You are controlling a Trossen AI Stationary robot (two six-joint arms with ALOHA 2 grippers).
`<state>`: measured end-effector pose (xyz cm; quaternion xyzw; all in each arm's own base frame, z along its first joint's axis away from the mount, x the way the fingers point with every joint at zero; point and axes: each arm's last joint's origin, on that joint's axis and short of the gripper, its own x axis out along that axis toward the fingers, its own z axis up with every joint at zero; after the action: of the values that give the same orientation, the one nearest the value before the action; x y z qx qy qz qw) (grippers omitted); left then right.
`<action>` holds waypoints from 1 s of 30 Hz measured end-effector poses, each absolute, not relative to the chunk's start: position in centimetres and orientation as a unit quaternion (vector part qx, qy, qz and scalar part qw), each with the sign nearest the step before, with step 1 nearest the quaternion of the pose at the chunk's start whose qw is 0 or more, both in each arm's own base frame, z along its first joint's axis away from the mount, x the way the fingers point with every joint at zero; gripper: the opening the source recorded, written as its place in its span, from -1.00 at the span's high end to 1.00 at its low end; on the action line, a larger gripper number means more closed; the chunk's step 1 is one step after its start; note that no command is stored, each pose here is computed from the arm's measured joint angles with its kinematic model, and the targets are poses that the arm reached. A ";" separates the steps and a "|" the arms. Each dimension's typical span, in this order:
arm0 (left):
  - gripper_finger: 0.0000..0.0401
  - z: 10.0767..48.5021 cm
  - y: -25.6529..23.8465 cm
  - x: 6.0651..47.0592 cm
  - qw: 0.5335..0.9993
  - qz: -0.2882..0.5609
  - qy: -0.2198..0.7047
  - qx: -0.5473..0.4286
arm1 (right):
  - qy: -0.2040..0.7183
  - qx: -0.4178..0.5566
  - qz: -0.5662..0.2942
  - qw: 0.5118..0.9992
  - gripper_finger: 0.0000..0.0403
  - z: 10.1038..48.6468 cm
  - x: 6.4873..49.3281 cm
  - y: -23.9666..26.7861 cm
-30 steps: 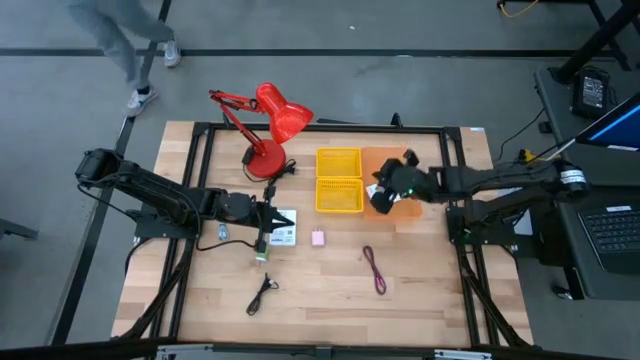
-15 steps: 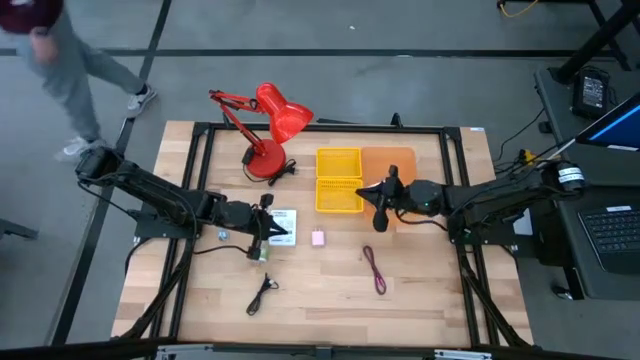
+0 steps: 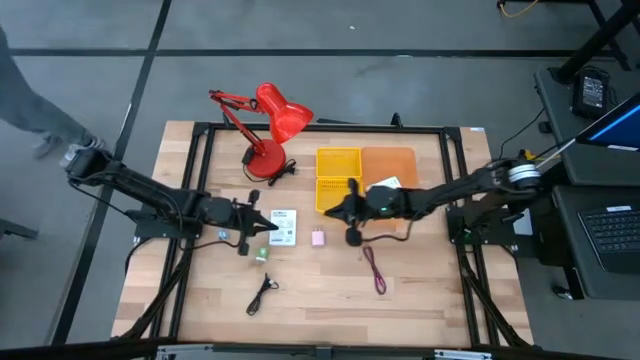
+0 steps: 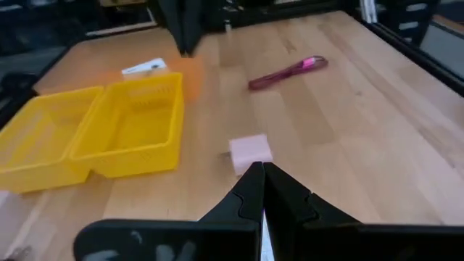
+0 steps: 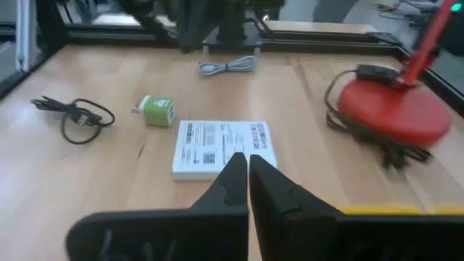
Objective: Pick and place items into bin
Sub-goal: Put the white card reader box into the orange bin
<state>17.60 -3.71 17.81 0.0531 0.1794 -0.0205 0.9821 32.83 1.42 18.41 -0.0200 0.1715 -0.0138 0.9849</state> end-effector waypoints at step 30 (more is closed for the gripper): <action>0.98 16.1 -3.1 15.1 0.962 0.014 0.269 -0.039 | 0.464 -0.042 0.077 0.881 1.00 16.3 46.8 -0.5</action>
<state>15.07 -3.07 16.10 -0.0386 0.2689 0.0143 0.9623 46.83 -0.52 16.26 -0.0419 0.4643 0.0766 0.8813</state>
